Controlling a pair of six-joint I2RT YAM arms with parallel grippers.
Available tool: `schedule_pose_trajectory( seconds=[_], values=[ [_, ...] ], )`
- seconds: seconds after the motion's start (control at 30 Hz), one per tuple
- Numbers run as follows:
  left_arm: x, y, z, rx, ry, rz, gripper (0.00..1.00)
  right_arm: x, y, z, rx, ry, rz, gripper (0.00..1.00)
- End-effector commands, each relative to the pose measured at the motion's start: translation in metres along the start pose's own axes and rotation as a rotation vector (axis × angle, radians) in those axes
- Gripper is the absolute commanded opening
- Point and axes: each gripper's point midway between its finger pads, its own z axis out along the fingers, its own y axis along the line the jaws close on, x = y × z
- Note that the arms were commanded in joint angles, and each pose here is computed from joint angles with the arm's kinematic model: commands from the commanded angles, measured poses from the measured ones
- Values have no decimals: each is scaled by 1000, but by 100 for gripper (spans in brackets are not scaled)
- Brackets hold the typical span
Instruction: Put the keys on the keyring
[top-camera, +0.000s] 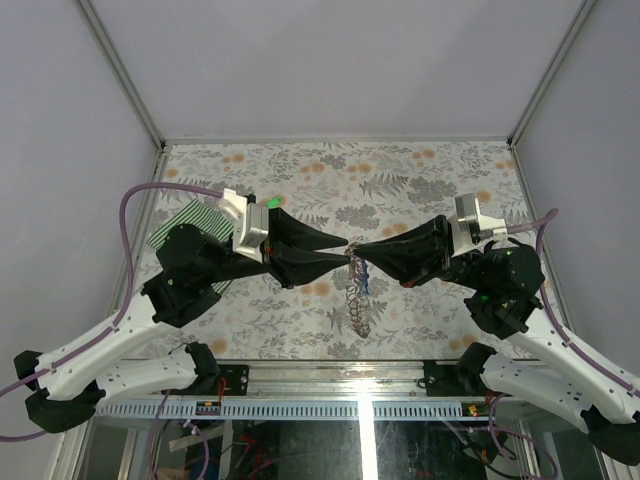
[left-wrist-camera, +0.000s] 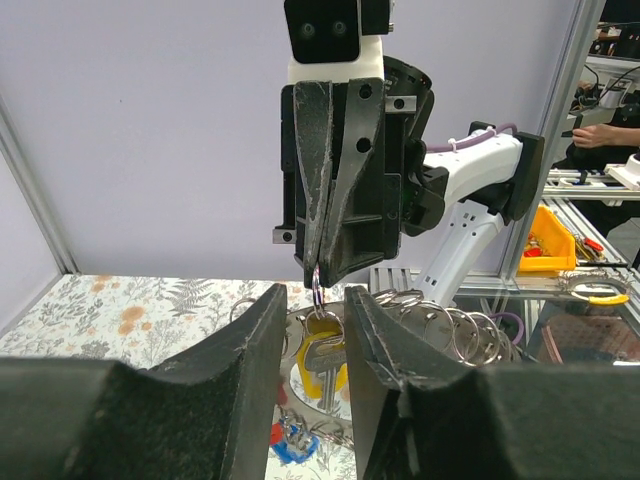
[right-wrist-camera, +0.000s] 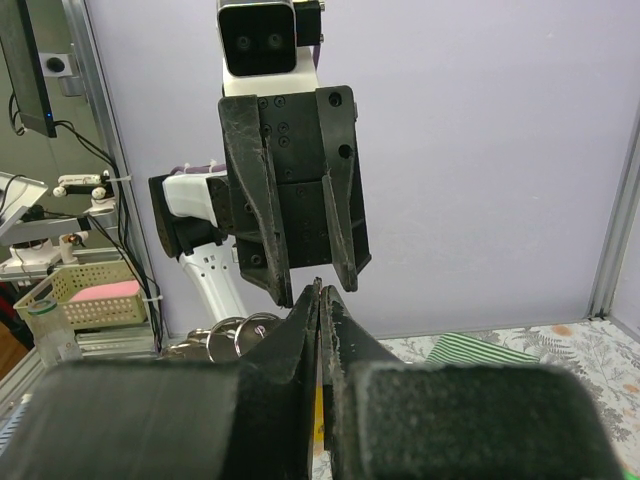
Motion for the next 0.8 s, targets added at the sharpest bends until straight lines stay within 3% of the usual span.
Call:
schedule_pose_trajectory(
  seconds=[0.0,0.17,0.4,0.5,0.6,0.67,0.77],
  values=[
    [-12,-6,5,36,-51,11,31,-41,15,1,-40,-114,-80,0],
    [-5,-6,7,46,-34,-1,25,-41,15,0,-38,-116,-79,0],
    [-2,-6,9,54,-21,-6,1,-40,14,-1,-33,-113,-81,0],
    [-1,-6,9,56,7,-2,0,-39,15,-2,-29,-104,-94,0],
    [8,-6,8,65,95,5,0,-38,16,-3,-31,-54,-135,10],
    [17,-6,4,67,180,18,0,-31,15,-4,-34,20,-171,21],
    [22,-3,-1,61,287,42,0,-16,14,-9,-34,147,-182,28]
  ],
)
